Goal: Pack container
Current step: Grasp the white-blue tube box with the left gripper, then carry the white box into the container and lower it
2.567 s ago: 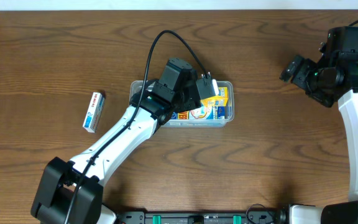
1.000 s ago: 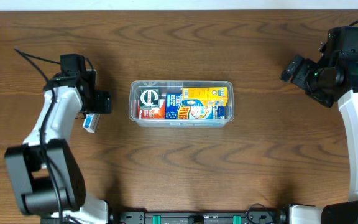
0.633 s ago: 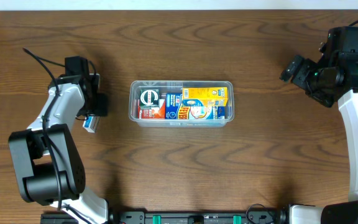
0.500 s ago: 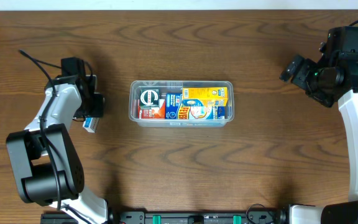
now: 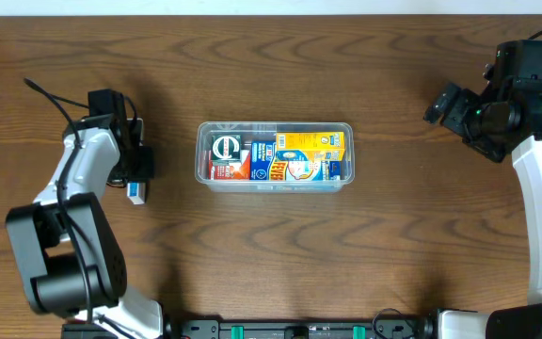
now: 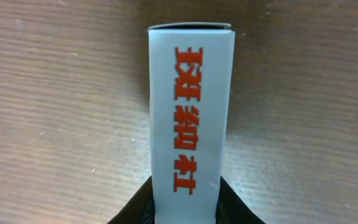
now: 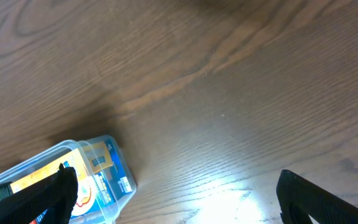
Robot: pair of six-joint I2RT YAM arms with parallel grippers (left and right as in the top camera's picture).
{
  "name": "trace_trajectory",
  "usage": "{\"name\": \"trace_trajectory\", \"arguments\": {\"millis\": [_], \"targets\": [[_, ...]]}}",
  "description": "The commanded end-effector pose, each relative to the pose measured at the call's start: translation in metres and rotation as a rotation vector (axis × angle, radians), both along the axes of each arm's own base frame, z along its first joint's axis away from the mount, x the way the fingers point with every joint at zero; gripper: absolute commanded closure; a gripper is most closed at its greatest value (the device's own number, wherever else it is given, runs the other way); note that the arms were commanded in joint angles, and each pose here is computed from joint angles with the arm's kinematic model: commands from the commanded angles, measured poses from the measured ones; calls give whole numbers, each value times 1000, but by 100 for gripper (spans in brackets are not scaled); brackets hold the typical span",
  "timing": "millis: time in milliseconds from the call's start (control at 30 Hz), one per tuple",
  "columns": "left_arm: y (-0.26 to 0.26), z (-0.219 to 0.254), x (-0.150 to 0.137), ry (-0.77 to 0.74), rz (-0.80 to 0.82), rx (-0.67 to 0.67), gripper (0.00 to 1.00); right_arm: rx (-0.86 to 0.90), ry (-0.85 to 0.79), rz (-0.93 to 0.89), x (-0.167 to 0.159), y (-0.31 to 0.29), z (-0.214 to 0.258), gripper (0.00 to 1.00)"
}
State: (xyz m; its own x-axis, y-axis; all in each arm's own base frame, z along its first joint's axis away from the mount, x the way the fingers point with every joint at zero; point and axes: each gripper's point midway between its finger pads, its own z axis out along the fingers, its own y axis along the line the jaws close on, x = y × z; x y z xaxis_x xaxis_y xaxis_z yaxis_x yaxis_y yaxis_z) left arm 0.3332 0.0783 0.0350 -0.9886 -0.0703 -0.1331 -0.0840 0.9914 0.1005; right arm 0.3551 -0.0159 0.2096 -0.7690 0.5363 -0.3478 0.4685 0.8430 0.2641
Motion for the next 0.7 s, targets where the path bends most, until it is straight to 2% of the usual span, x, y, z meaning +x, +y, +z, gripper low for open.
{"name": "trace_trajectory", "arguments": {"millis": [0,200,300,500,667], "targets": [[-4,52,14,-138,-17,28,75,5,-7,-16,1,-3,3,1],[-35,142,15,-374,-105,54,75,5,-7,-16,1,-3,3,1],[-67,180,9,-493,-213,44,75,5,-7,-16,1,-3,3,1],[-173,224,-20,-645,-702,-108,75,5,-7,-17,1,-3,3,1],[-233,223,-39,-666,-1084,-95,75,5,-7,-16,1,-3,2,1]]}}
